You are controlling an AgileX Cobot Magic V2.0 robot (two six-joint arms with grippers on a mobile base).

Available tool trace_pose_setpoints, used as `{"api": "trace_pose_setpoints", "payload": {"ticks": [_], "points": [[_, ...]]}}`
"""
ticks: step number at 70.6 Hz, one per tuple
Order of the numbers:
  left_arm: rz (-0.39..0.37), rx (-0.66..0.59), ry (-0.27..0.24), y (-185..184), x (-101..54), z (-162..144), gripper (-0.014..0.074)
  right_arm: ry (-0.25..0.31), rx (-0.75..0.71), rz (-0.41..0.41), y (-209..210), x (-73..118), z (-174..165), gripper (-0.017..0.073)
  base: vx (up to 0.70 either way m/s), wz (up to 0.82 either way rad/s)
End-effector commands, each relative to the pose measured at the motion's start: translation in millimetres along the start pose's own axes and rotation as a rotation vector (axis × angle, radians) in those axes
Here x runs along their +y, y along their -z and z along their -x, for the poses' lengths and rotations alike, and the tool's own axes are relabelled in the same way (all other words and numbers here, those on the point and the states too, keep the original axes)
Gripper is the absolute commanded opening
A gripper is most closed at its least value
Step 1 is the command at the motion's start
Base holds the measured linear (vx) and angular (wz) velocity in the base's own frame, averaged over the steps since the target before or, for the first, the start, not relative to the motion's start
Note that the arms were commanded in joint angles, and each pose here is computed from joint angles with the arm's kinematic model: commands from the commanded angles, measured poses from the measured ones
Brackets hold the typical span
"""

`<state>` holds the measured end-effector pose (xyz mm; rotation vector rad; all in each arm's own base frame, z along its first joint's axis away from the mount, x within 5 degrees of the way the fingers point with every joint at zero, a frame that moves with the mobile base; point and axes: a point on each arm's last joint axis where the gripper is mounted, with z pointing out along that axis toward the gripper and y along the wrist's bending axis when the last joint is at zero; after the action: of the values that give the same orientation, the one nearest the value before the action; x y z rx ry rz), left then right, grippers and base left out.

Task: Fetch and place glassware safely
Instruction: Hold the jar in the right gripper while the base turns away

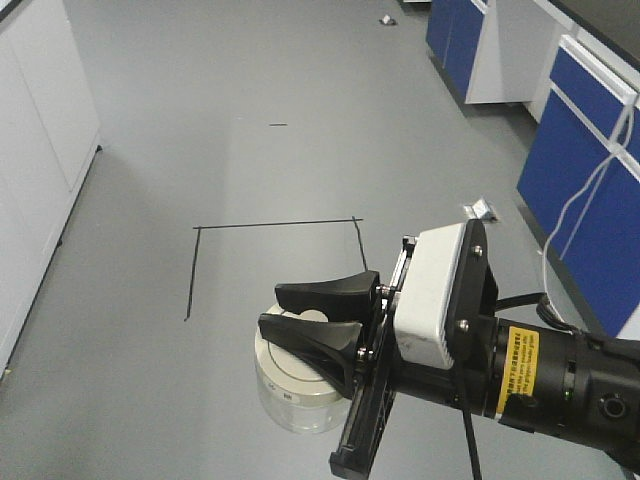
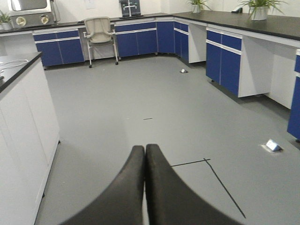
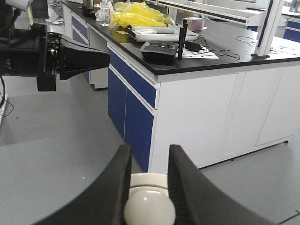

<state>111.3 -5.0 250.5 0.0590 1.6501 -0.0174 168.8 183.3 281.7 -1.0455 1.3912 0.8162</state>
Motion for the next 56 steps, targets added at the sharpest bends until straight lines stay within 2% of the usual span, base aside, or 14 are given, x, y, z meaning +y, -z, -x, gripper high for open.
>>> {"api": "trace_pose_setpoints", "payload": {"ticks": [1, 26, 56], "points": [[-0.008, -0.097, 0.012, 0.0, -0.6, 15.6, -0.0007, 0.006, -0.116, 0.019, 3.0, 1.5, 21.7, -0.0003, 0.19, 0.19], [-0.008, -0.097, 0.012, 0.0, -0.6, 15.6, -0.0007, 0.006, -0.116, 0.019, 3.0, 1.5, 21.7, -0.0003, 0.29, 0.12], [-0.008, -0.097, 0.012, 0.0, -0.6, 15.6, -0.0007, 0.006, -0.116, 0.019, 3.0, 1.4, 21.7, -0.0003, 0.44, 0.01]]}}
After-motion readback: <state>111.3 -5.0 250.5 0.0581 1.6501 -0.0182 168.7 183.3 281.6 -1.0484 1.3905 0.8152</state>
